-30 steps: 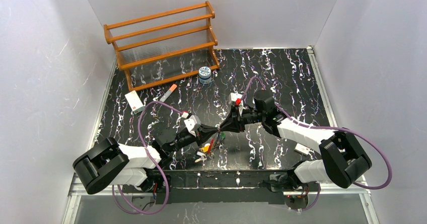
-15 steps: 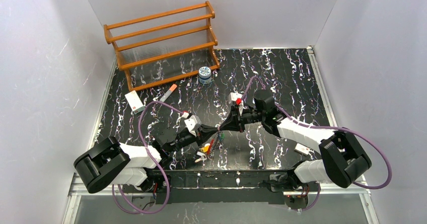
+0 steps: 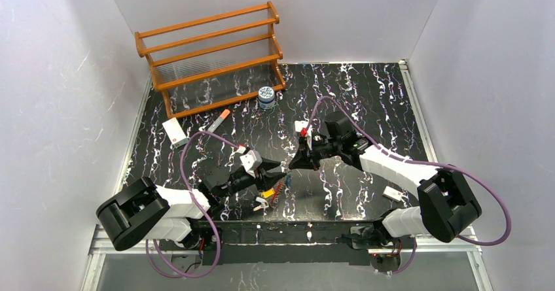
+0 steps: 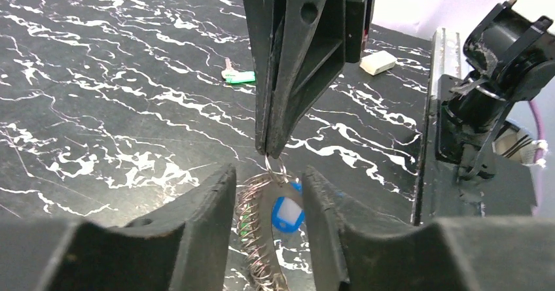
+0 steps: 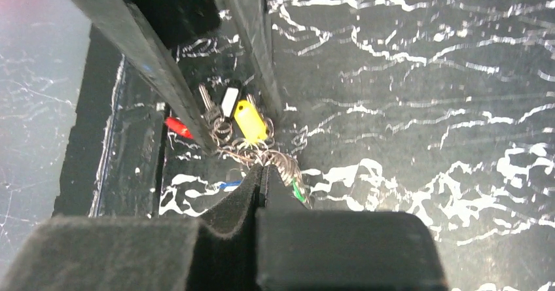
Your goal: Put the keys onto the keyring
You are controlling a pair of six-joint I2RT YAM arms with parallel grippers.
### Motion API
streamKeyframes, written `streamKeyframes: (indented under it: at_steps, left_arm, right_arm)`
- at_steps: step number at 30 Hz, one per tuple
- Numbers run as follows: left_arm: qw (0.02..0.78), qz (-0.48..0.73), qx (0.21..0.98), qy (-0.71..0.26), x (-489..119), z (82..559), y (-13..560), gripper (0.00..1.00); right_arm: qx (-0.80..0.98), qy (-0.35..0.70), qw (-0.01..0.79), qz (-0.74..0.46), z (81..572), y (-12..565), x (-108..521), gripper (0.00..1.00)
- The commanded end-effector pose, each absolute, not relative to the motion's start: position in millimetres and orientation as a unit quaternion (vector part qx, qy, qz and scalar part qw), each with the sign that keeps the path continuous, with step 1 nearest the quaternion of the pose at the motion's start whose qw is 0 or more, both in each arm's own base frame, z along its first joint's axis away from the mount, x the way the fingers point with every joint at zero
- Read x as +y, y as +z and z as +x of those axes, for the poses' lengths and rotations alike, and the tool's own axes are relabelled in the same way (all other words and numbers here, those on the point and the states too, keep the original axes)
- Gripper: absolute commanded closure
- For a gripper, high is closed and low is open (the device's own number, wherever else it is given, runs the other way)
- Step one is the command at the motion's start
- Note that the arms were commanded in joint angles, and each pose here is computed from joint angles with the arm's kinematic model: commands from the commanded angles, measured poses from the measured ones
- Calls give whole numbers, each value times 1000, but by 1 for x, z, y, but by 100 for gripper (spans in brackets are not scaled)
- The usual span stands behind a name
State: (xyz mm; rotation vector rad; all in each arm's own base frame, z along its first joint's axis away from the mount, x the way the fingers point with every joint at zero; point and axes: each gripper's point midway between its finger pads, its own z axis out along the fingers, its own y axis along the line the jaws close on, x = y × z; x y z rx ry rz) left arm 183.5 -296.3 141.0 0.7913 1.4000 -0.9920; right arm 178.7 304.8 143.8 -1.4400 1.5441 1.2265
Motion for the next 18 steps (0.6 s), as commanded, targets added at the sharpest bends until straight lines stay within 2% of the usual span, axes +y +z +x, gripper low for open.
streamKeyframes:
  at_steps: [1, 4, 13, 15, 16, 17, 18]
  left_arm:
    - [608, 334, 579, -429, -300, 187, 159, 53]
    - [612, 329, 582, -422, -298, 190, 159, 38]
    - [612, 315, 597, -412, -293, 195, 155, 18]
    - [612, 310, 602, -409, -292, 196, 153, 12]
    - [612, 306, 605, -407, -290, 197, 152, 4]
    - [611, 302, 608, -406, -289, 197, 151, 2]
    - [611, 298, 612, -404, -288, 198, 150, 2]
  right_arm:
    - [630, 428, 312, -568, 183, 126, 291, 99]
    - [643, 405, 299, -578, 184, 117, 284, 99]
    - [657, 379, 285, -586, 189, 100, 277, 99]
    - [665, 373, 286, -580, 192, 97, 277, 99]
    - [670, 368, 289, -577, 195, 97, 277, 99]
    - [675, 363, 292, -571, 197, 96, 276, 95]
    - [678, 359, 299, -567, 200, 97, 276, 86]
